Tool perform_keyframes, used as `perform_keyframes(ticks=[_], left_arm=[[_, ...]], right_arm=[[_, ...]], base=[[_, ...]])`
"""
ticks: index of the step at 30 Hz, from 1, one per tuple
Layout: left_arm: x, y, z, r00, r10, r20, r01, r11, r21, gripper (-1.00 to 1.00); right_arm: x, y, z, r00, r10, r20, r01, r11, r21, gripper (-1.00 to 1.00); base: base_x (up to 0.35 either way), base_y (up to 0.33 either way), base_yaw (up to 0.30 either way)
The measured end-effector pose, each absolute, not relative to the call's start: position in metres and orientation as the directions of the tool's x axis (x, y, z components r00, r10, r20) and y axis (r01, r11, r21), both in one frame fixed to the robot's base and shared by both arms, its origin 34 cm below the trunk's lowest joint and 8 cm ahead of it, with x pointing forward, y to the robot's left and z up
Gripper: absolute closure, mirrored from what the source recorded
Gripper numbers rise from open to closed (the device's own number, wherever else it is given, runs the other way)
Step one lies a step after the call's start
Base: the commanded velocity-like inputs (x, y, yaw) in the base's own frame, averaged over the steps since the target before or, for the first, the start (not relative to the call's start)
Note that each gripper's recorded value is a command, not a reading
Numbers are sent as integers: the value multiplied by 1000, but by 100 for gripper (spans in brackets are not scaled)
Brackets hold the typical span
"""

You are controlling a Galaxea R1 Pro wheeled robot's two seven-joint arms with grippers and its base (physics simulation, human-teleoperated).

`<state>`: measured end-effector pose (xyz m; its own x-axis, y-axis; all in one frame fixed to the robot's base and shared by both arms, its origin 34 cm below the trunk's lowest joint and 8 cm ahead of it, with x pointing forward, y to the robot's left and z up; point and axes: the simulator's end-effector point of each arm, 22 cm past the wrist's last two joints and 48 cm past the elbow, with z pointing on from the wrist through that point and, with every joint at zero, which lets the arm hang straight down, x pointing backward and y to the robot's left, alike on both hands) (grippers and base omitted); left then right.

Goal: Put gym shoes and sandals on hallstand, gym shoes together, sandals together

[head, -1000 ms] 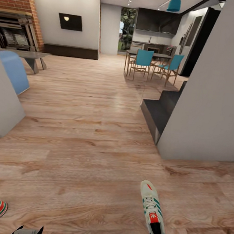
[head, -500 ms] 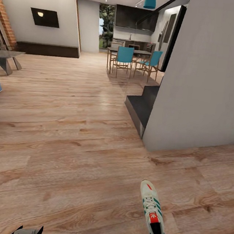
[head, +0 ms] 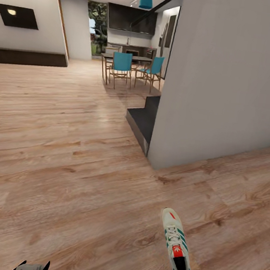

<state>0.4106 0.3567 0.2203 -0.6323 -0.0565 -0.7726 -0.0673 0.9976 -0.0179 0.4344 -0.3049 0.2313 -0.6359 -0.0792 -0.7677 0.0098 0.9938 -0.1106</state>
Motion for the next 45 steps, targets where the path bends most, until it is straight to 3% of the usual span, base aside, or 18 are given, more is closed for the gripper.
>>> perform_keyframes(ticks=[45], left_arm=[[418, 357, 229, -613, -56, -788, -65, 998, -20, -100]], right_arm=[[442, -304, 240, -616, -78, -784, 12, 994, -109, 100]], base=[[0, 0, -300]])
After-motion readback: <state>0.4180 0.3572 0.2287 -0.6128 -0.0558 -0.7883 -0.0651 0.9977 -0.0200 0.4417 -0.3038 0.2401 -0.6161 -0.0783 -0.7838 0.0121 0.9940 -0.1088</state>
